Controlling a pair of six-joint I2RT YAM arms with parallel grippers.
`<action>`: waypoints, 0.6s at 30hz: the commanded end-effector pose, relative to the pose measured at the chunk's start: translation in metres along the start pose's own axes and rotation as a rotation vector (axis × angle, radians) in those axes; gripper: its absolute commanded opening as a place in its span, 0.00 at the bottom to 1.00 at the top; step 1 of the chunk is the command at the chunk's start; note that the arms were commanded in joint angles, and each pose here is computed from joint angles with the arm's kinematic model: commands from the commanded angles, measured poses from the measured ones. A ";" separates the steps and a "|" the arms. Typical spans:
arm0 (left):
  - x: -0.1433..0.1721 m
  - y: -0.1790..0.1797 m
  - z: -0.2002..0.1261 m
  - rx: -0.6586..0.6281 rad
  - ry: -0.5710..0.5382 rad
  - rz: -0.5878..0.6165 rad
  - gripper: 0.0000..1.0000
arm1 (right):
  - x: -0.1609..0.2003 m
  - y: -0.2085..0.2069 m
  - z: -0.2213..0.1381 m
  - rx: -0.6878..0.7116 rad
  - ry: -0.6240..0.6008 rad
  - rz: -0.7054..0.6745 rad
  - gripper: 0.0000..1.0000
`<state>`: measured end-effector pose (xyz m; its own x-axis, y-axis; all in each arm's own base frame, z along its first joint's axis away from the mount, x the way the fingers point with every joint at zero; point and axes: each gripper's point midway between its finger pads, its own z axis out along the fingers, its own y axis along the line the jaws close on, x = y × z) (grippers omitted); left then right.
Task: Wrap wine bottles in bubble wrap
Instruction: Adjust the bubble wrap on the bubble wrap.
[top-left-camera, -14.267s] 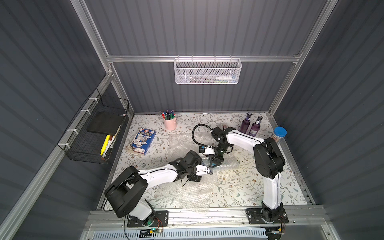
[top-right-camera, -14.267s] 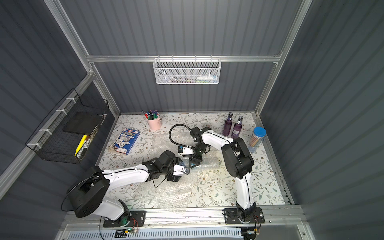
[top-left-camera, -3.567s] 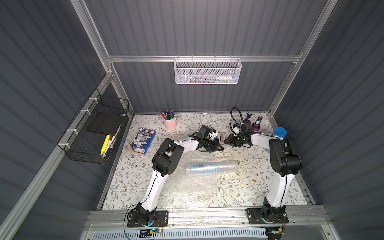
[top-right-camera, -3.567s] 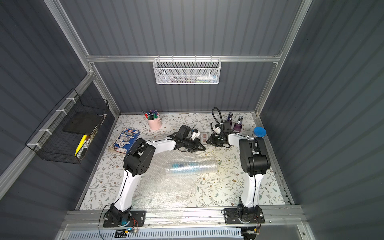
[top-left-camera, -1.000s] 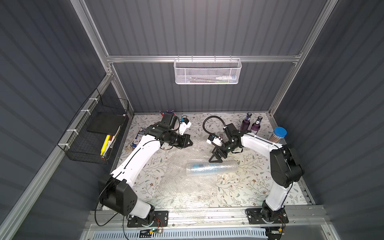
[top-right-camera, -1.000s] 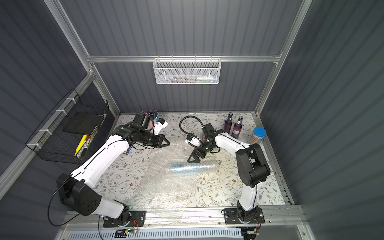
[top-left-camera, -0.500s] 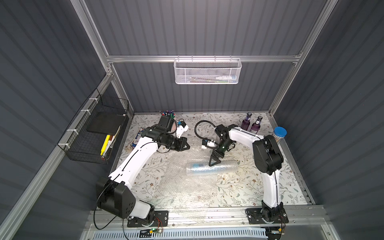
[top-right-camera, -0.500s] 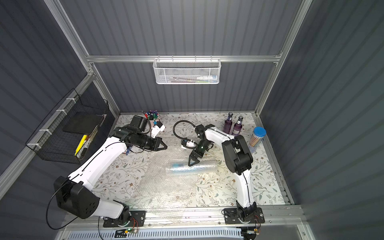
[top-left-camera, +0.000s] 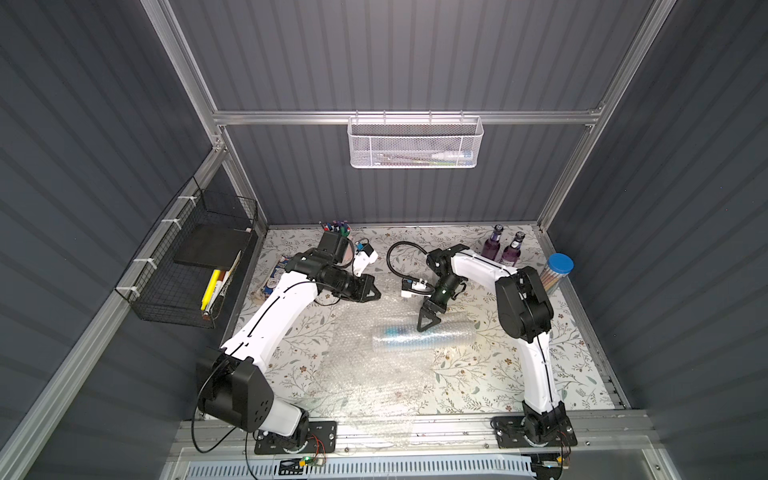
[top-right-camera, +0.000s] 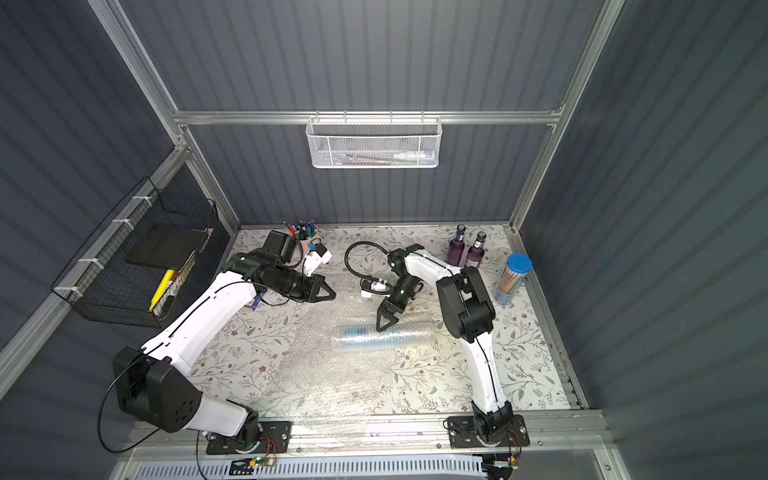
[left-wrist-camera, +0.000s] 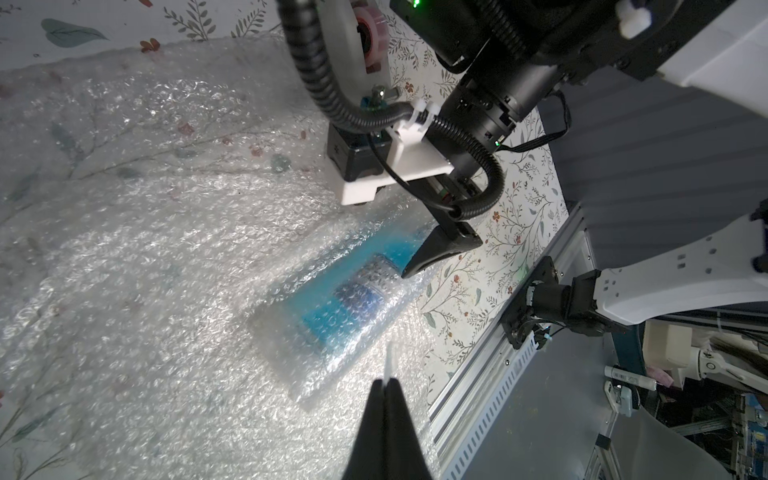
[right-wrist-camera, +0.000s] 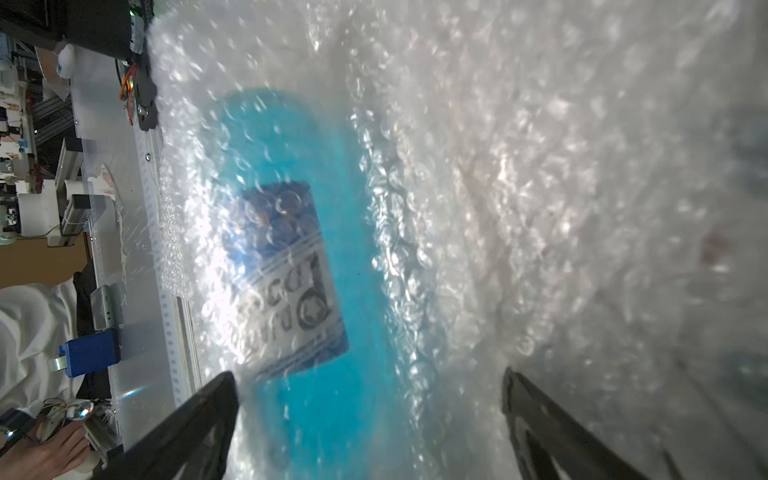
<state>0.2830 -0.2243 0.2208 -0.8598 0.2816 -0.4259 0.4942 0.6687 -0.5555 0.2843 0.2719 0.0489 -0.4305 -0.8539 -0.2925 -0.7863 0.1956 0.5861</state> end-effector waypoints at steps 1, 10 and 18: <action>0.008 0.004 0.007 0.026 0.043 -0.005 0.00 | 0.015 0.005 0.011 -0.031 0.053 -0.012 0.99; 0.006 0.007 0.018 0.059 0.063 -0.019 0.00 | 0.025 0.007 0.022 -0.063 0.091 0.002 0.99; 0.008 0.012 0.026 0.068 0.087 -0.035 0.00 | 0.015 0.027 0.007 -0.069 0.025 -0.045 0.99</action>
<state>0.2864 -0.2318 0.1957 -0.8852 0.3070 -0.3496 0.4633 0.6501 -0.6023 0.2650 0.2703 0.0448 -0.4083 -0.8686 -0.2807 -0.7686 0.1612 0.6191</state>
